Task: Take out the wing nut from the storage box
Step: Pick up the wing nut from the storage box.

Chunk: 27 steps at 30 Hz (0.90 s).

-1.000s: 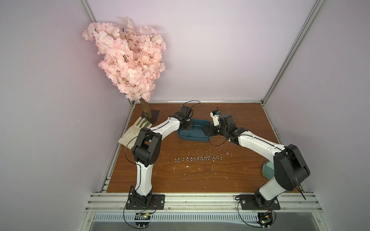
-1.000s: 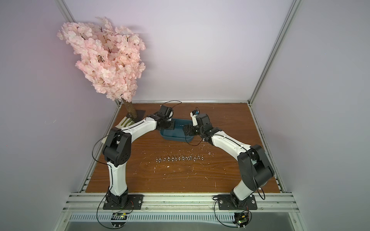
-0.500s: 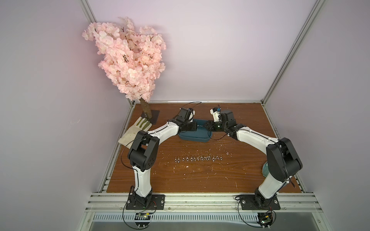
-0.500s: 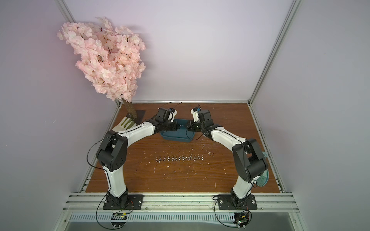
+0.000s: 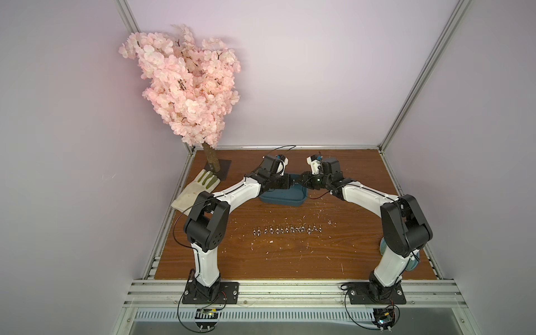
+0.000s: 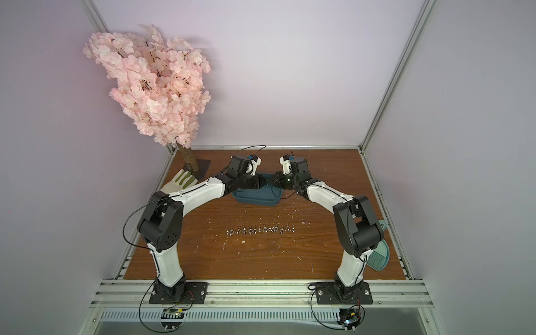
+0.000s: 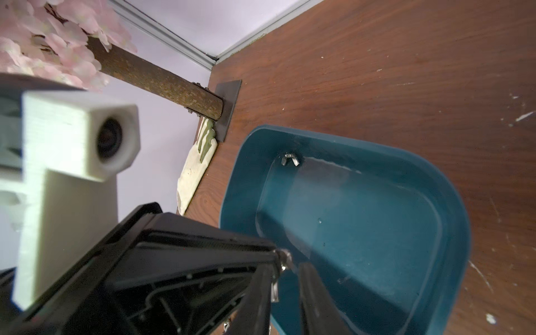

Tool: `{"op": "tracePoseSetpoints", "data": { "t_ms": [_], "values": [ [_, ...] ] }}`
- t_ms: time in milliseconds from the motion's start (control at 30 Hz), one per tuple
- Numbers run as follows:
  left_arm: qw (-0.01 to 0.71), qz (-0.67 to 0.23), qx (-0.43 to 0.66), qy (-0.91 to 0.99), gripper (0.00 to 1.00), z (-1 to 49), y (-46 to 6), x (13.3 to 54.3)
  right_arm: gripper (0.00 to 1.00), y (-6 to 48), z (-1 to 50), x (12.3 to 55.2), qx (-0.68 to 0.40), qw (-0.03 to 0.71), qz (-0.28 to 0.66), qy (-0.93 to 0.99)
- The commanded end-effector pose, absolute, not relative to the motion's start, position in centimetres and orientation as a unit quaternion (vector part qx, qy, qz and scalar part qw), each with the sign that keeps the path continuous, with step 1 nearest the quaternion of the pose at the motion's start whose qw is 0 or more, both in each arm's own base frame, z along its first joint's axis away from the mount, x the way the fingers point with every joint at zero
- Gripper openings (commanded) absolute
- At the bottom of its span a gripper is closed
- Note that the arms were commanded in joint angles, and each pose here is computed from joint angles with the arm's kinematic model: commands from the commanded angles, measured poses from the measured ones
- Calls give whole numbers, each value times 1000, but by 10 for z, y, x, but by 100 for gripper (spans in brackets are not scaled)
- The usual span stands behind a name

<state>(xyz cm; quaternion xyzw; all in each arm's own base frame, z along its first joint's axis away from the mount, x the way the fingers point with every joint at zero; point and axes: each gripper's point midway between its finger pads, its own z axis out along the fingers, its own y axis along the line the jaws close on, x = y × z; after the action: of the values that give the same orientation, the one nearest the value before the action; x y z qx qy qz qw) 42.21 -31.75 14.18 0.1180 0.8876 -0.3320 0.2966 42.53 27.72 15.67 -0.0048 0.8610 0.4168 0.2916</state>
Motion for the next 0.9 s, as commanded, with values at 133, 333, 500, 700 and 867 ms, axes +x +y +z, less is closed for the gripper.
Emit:
{"op": "tracePoseSetpoints", "data": {
  "t_ms": [133,333,500,700,867],
  "values": [
    [310,-356,133,872,13,167,-332,420,23,282,173,437,0,300,449,842],
    [310,-357,133,871,13,167,-333,420,22,287,167,435,2,285,460,841],
    [309,-361,135,870,13,168,-334,420,21,289,166,434,0,280,466,839],
    [307,-361,134,870,13,167,-334,420,15,292,167,433,0,276,475,835],
    [306,-360,132,871,13,166,-334,420,6,292,169,432,3,275,481,832]
  ]
}}
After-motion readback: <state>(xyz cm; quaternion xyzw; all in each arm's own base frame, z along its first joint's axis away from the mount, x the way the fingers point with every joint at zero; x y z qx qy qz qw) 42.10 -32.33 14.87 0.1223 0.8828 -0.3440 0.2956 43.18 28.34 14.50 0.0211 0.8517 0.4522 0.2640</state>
